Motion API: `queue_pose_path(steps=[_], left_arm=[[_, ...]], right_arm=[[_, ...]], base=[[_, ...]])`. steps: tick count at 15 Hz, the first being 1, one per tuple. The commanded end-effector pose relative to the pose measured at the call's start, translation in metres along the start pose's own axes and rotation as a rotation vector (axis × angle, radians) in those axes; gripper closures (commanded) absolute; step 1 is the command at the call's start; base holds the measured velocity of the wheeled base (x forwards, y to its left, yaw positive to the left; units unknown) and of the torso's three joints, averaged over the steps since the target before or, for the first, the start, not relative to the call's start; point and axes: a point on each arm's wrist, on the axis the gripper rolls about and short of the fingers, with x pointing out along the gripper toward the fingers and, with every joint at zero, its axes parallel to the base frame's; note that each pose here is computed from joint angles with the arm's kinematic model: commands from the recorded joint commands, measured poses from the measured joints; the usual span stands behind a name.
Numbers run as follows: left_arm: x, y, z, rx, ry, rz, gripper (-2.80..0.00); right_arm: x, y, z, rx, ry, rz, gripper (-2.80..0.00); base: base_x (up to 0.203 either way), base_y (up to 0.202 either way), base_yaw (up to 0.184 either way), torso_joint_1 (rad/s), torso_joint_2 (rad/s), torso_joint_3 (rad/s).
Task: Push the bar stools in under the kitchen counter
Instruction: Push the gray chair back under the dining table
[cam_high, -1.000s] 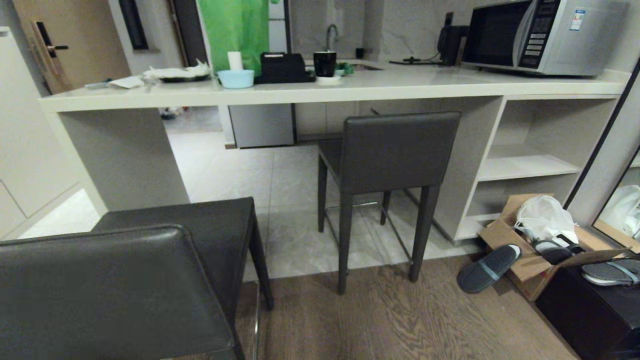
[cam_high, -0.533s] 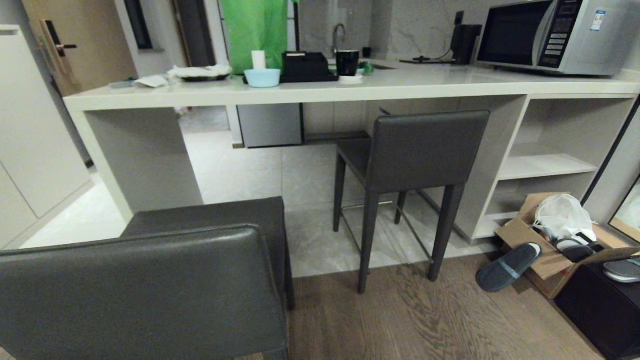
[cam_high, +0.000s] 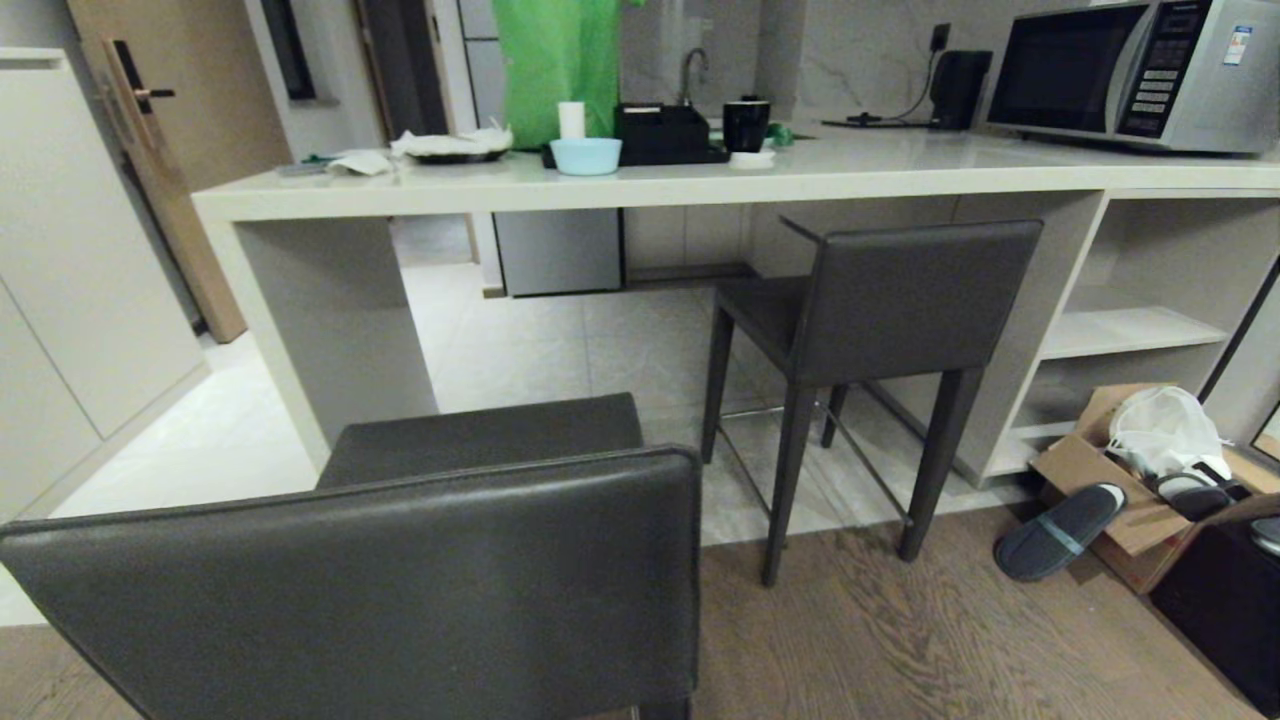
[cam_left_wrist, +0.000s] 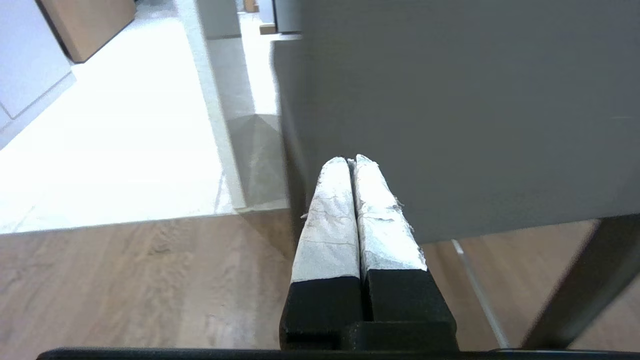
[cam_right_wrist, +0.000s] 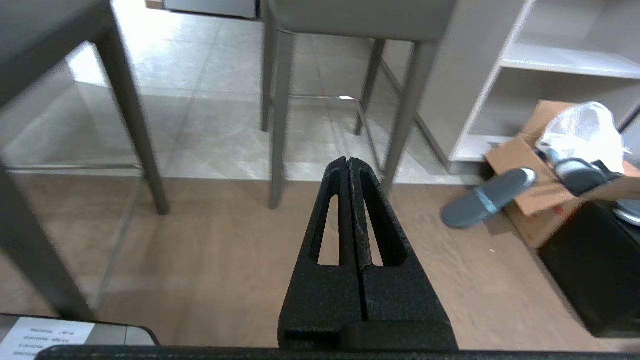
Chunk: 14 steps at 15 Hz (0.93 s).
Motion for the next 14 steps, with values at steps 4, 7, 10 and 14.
queue_pose_path(steps=[4,7,10,14], left_arm=[[0.0003,0.0000,-0.0008,0.000,0.004,-0.001,0.00],[0.0003,0.0000,-0.0009,-0.006,0.005,-0.001,0.00],[0.0003,0.0000,-0.0009,-0.002,0.005,0.001,0.00],[-0.0005,0.0000,-0.0010,0.001,0.019,-0.003,0.00]], right_arm=[[0.0002,0.0000,-0.0004,-0.002,0.003,0.002,0.00],[0.0002,0.0000,-0.0005,-0.004,0.003,0.002,0.00],[0.0002,0.0000,-0.0002,-0.003,0.002,0.003,0.00],[-0.0017,-0.0007,0.0046,0.002,0.017,-0.002,0.00]], base=[[0.000,0.195,-0.001,0.004,0.00,0.000],[0.000,0.193,0.000,0.002,0.00,0.002],[0.000,0.075,-0.002,0.000,0.00,0.002],[0.000,0.000,0.000,0.000,0.00,0.000]])
